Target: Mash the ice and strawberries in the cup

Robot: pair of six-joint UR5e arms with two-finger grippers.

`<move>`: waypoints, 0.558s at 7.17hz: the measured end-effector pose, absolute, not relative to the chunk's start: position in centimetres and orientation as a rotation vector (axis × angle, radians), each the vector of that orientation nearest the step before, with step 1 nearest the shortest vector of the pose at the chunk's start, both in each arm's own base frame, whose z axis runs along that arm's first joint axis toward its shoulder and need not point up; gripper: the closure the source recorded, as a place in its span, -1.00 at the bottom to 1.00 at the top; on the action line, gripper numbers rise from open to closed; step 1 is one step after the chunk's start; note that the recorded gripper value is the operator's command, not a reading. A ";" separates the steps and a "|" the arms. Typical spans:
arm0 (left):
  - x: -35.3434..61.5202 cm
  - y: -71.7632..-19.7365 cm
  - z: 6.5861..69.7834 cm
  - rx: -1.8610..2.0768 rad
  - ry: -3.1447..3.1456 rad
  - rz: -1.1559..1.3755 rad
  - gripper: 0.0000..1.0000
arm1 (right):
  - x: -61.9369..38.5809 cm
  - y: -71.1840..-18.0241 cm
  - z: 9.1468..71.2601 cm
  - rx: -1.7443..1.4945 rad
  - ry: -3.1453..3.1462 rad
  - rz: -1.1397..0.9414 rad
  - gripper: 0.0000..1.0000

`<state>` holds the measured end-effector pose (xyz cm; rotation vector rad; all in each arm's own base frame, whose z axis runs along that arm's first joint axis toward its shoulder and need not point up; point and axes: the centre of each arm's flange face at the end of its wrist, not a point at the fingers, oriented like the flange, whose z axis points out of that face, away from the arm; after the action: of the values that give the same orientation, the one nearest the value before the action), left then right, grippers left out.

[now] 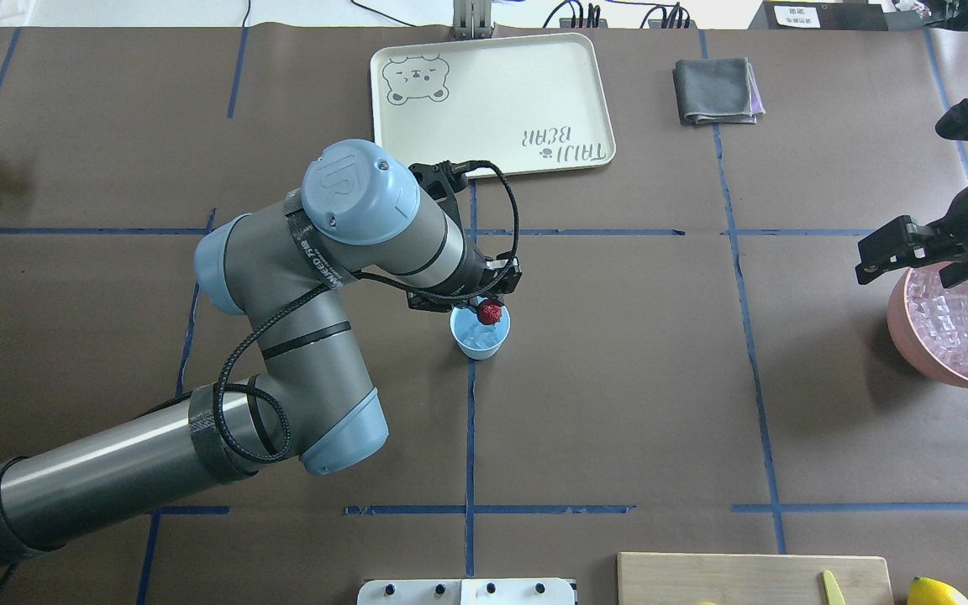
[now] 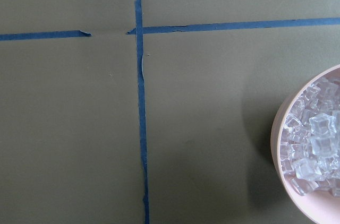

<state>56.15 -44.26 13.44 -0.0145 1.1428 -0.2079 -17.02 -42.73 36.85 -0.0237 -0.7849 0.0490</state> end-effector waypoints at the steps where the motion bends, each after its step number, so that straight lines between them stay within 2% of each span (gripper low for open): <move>1: 56.0 -44.2 13.7 -0.015 1.140 -0.209 -0.81 | -17.0 -42.7 36.9 -0.024 -0.785 0.049 -1.00; 4: 53.7 -43.5 15.3 -0.010 1.148 -0.209 -0.80 | -16.9 -42.8 37.0 -0.025 -0.784 0.052 -1.00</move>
<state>53.74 -43.55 15.33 -0.0098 1.1482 -0.2091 -16.92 -42.75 36.96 -0.0251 -0.7837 0.0517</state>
